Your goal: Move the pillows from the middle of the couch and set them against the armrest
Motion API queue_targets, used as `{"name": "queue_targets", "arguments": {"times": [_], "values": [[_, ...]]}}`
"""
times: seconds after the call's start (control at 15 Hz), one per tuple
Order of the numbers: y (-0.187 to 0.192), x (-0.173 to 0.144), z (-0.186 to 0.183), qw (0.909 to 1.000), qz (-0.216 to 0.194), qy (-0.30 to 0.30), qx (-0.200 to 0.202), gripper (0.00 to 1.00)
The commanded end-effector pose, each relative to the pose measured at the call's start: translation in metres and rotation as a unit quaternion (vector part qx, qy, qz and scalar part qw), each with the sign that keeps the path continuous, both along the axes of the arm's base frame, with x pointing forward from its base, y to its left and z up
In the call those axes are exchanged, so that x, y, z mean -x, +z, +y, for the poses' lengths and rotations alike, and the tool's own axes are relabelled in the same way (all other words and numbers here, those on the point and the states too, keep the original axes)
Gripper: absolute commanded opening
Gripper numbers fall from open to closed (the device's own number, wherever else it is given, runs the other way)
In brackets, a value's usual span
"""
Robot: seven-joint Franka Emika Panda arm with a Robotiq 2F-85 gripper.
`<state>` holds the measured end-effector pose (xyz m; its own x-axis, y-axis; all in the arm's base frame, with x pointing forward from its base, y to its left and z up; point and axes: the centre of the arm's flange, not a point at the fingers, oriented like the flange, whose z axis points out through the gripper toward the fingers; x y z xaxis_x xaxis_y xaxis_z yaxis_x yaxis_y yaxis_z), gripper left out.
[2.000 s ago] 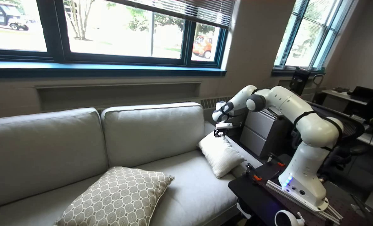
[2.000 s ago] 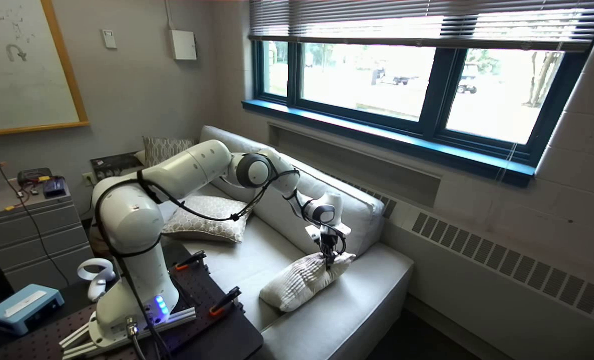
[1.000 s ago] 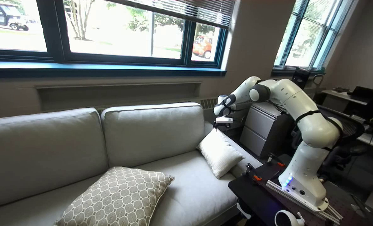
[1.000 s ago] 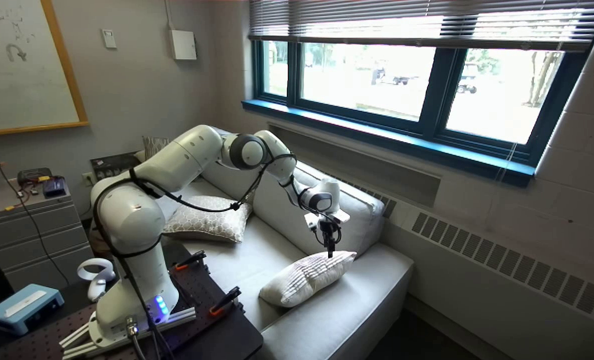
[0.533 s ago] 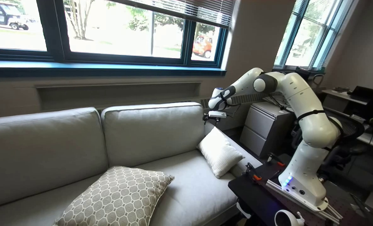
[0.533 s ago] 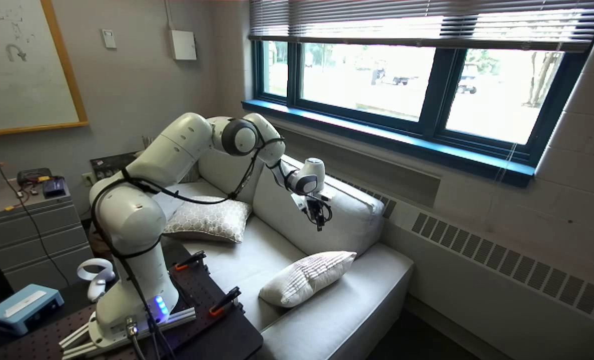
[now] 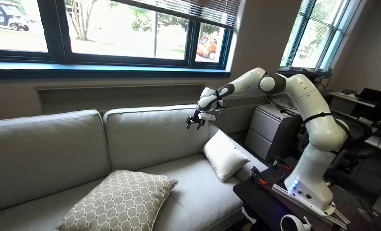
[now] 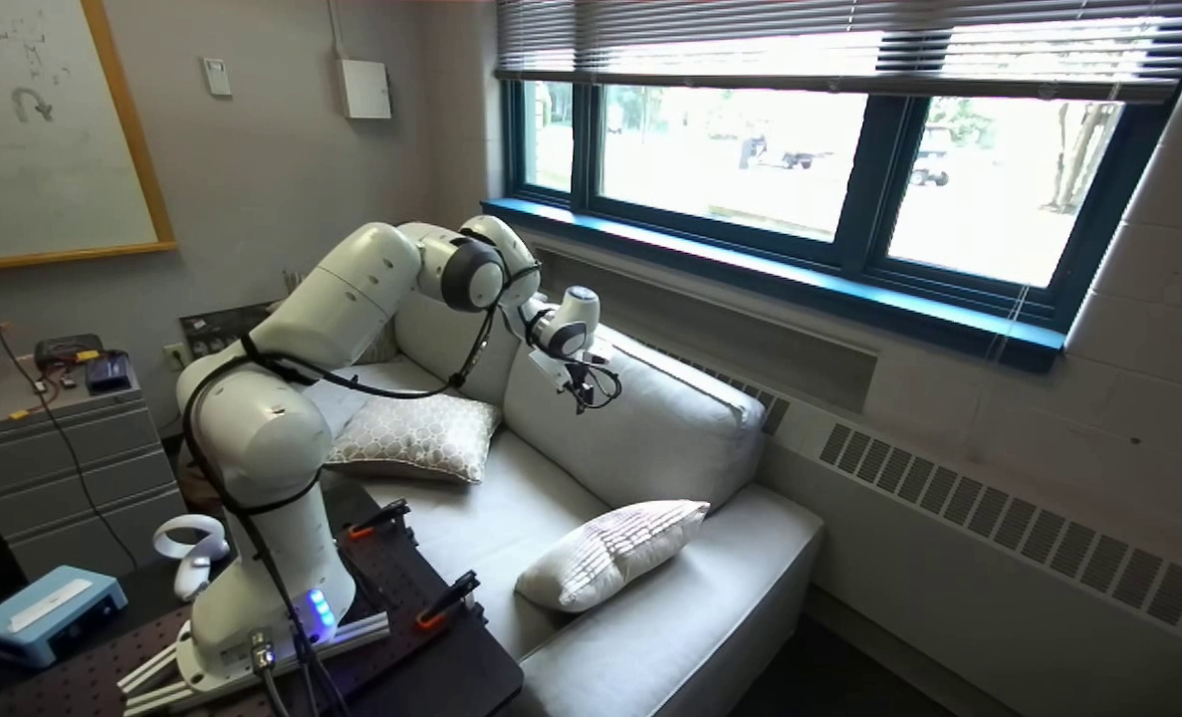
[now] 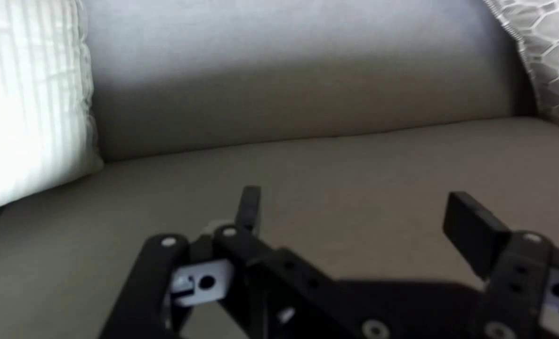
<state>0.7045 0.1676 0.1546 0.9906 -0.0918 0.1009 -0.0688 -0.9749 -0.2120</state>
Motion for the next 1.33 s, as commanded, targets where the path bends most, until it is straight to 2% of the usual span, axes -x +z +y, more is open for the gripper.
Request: {"name": "queue_targets", "arguments": {"times": [0.0, 0.2, 0.4, 0.67, 0.73, 1.07, 1.27], "values": [[-0.028, -0.037, 0.045, 0.9951, 0.034, 0.076, -0.053, 1.00], [-0.066, -0.047, 0.078, 0.9851, 0.086, 0.121, -0.087, 1.00], [-0.115, -0.046, 0.095, 0.9728, 0.153, 0.147, -0.094, 1.00], [-0.177, -0.029, 0.104, 0.9527, 0.226, 0.157, -0.129, 1.00], [-0.191, -0.023, 0.107, 0.9504, 0.236, 0.149, -0.138, 1.00], [-0.259, 0.022, 0.124, 0.9470, 0.242, 0.109, -0.181, 1.00], [-0.290, 0.058, 0.127, 0.9555, 0.222, 0.070, -0.181, 1.00]]}}
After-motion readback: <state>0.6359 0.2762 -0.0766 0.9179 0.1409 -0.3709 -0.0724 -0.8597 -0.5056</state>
